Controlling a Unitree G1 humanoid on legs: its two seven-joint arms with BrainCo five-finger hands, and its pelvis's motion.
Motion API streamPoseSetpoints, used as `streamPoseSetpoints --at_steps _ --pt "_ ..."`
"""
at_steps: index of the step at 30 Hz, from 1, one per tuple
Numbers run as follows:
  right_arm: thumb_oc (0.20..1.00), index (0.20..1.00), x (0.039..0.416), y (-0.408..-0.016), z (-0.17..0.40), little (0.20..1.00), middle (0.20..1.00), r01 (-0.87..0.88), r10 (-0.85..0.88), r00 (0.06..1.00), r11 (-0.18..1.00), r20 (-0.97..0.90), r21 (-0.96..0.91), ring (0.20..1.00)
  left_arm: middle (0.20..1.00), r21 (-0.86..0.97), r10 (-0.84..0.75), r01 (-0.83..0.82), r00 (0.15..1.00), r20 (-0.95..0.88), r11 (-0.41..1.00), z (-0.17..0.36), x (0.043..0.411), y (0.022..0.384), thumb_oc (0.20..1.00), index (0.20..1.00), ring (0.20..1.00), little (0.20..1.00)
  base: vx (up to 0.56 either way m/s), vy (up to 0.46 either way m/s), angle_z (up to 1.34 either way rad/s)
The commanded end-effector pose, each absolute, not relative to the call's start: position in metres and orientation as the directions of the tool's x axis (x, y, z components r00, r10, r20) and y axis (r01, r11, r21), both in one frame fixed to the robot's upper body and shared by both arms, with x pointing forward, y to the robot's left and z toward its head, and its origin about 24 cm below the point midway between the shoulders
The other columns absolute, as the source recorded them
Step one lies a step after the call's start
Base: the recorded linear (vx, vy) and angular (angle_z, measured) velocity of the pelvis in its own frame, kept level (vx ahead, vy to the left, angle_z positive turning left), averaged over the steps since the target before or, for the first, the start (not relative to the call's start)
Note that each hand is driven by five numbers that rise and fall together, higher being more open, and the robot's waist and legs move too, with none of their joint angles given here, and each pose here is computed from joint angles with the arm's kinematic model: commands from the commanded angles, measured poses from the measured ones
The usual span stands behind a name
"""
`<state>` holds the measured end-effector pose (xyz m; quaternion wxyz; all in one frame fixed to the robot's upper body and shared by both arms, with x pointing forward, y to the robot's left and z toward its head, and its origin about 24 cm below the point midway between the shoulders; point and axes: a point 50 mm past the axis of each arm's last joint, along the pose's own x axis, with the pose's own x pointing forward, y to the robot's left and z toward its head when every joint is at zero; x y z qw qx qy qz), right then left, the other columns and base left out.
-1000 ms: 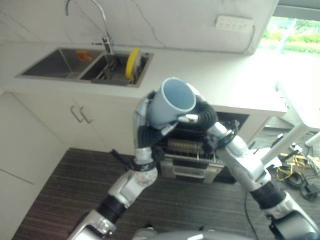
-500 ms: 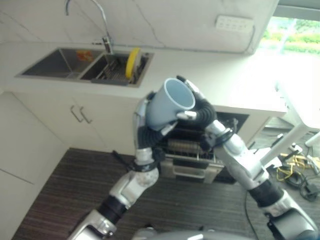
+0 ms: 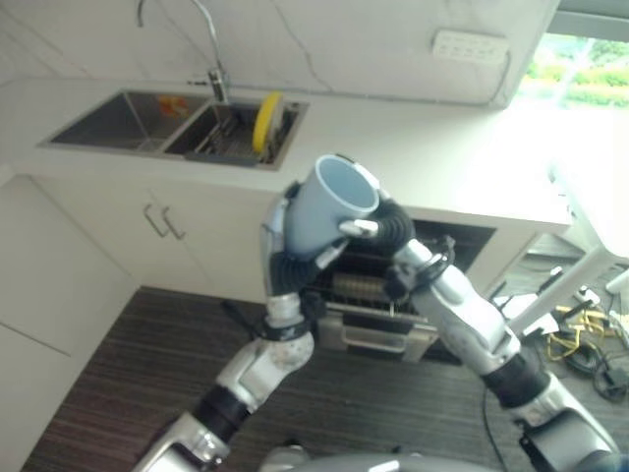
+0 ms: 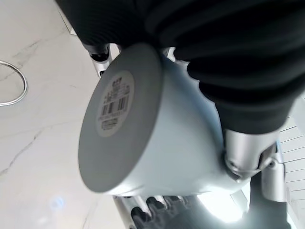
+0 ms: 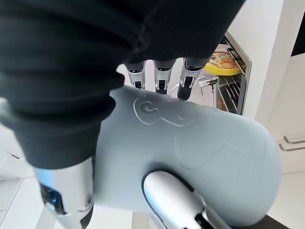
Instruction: Place the dishes in the dishwasher.
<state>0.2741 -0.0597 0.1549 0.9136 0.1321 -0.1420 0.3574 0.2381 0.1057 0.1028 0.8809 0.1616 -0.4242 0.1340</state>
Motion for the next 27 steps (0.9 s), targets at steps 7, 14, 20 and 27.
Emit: streamPoseSetpoints --at_steps 7,14,20,27 --pt "0.2 0.2 0.27 -0.031 0.189 0.2 0.2 -0.787 0.682 0.553 0.616 0.479 0.031 0.2 0.2 0.218 -0.031 -0.295 0.531 0.847 0.93 0.118 0.246 0.084 0.2 0.2 0.2 0.2 0.01 -0.003 0.0" --pt "0.2 0.2 0.269 -0.032 0.193 0.2 0.2 -0.779 0.675 0.55 0.626 0.493 0.012 0.2 0.2 0.261 -0.062 -0.29 0.55 0.833 0.921 0.115 0.247 0.083 0.2 0.2 0.2 0.2 0.0 0.0 0.0" --pt "0.2 0.2 0.269 -0.032 0.196 0.2 0.2 -0.77 0.655 0.55 0.638 0.518 0.01 0.2 0.2 0.286 -0.088 -0.282 0.555 0.828 0.916 0.112 0.246 0.082 0.2 0.2 0.2 0.2 0.0 0.0 0.0" --pt "0.2 0.2 0.272 -0.037 0.201 0.2 0.2 -0.737 0.583 0.589 0.672 0.56 0.075 0.2 1.0 0.356 -0.129 -0.263 0.614 0.779 0.897 0.105 0.25 0.082 1.0 1.0 1.0 1.0 0.0 0.0 0.0"
